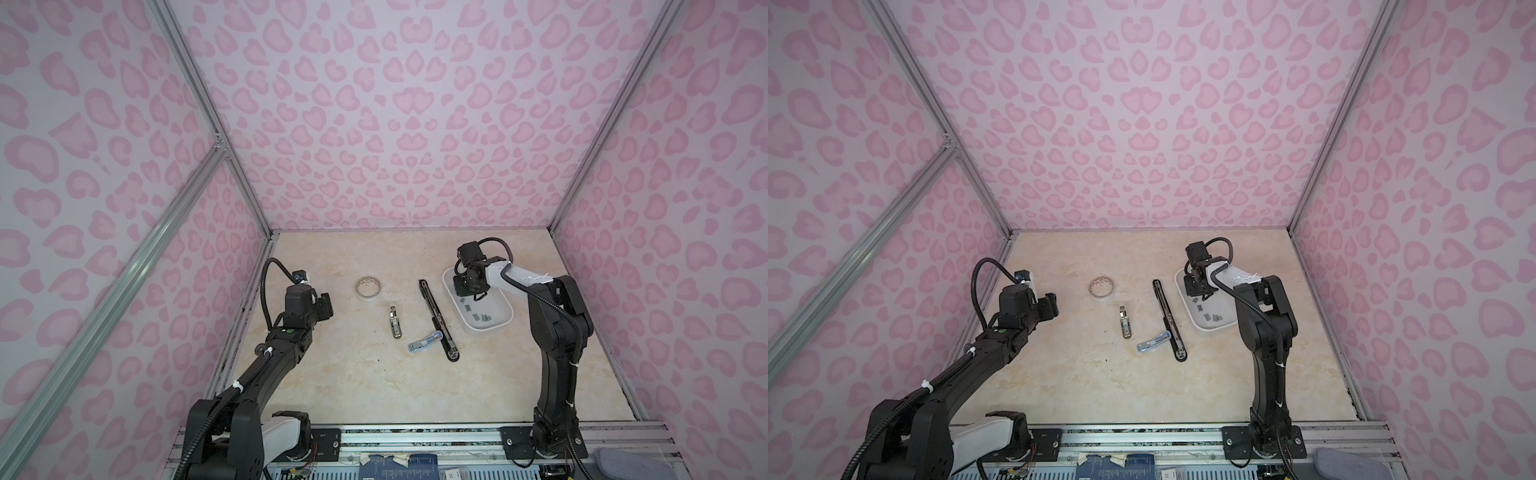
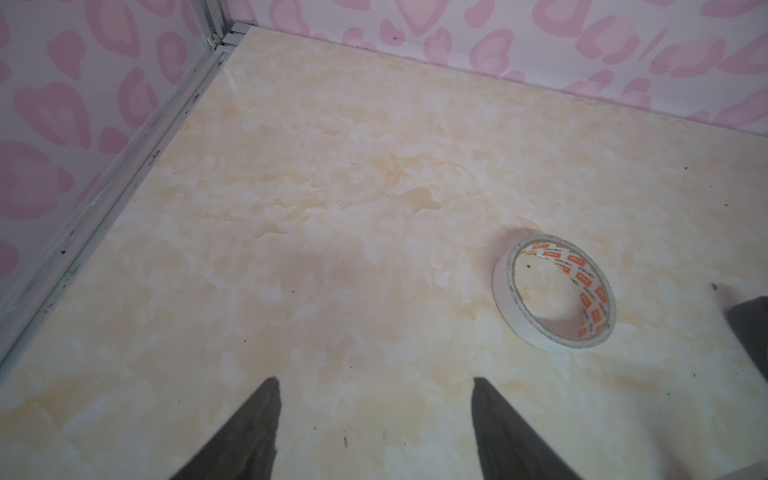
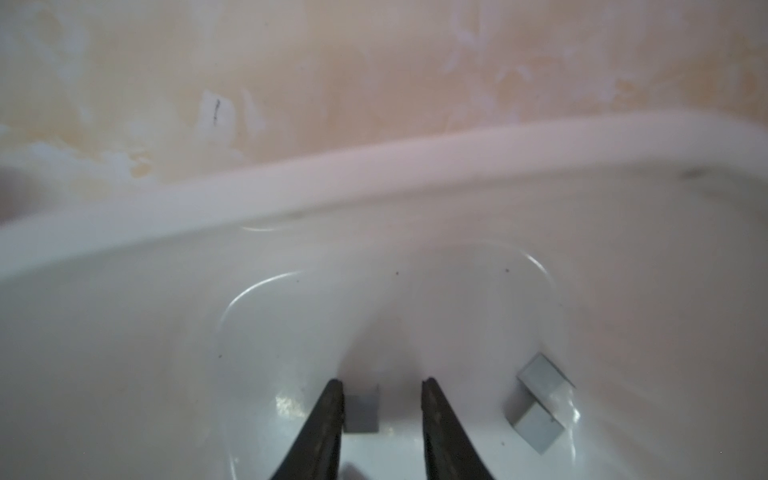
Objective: Load the staples into the stapler
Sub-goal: 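Close the right gripper on a grey staple strip in the tray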
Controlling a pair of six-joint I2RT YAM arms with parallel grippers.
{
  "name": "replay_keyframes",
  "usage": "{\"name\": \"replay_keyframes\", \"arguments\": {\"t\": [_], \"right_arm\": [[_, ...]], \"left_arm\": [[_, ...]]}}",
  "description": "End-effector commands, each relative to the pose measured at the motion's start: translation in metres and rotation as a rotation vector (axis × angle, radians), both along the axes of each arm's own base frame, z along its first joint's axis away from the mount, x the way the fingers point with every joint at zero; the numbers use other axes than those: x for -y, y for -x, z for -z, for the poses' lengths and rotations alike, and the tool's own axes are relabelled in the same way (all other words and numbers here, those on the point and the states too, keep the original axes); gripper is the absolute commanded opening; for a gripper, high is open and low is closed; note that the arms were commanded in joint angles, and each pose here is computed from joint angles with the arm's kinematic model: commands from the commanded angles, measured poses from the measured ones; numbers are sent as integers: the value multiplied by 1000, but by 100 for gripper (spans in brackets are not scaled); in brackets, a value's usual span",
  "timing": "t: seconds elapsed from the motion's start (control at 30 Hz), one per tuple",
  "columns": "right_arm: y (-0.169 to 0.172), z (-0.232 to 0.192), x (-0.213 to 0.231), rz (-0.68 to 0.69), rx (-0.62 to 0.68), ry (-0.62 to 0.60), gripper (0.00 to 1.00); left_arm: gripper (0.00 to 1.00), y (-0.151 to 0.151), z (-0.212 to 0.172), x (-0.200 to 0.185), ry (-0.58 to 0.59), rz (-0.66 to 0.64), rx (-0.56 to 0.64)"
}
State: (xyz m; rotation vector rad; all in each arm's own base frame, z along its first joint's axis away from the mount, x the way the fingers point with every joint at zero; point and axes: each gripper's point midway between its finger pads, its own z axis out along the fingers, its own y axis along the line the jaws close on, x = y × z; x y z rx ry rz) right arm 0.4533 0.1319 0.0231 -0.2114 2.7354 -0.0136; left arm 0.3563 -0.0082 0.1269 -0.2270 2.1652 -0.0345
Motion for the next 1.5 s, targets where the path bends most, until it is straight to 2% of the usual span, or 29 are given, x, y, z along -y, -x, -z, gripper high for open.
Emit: {"name": "replay_keyframes", "arguments": {"t": [0.0,0.47,0.87,1.07,1.27,1.47], "right_arm": [[5,8,-3,-4,-29,-12,31],[7,11,-5,0,-43,-28,17],[6,11,-6,6,-42,-32,15],[3,-7,-4,26,9,-48,14],[4,-32,-3,51,77,-75,13],[9,-6,2,59,24,-44,12]], "left_arm": [[74,-4,-9,1,2,6,38],[73,-4,-10,3,7,18,38],[73,-2,-13,5,16,30,48],[73,3,-26,14,59,62,79],[74,21,-39,19,108,79,104],[79,34,-40,17,129,69,135]]}}
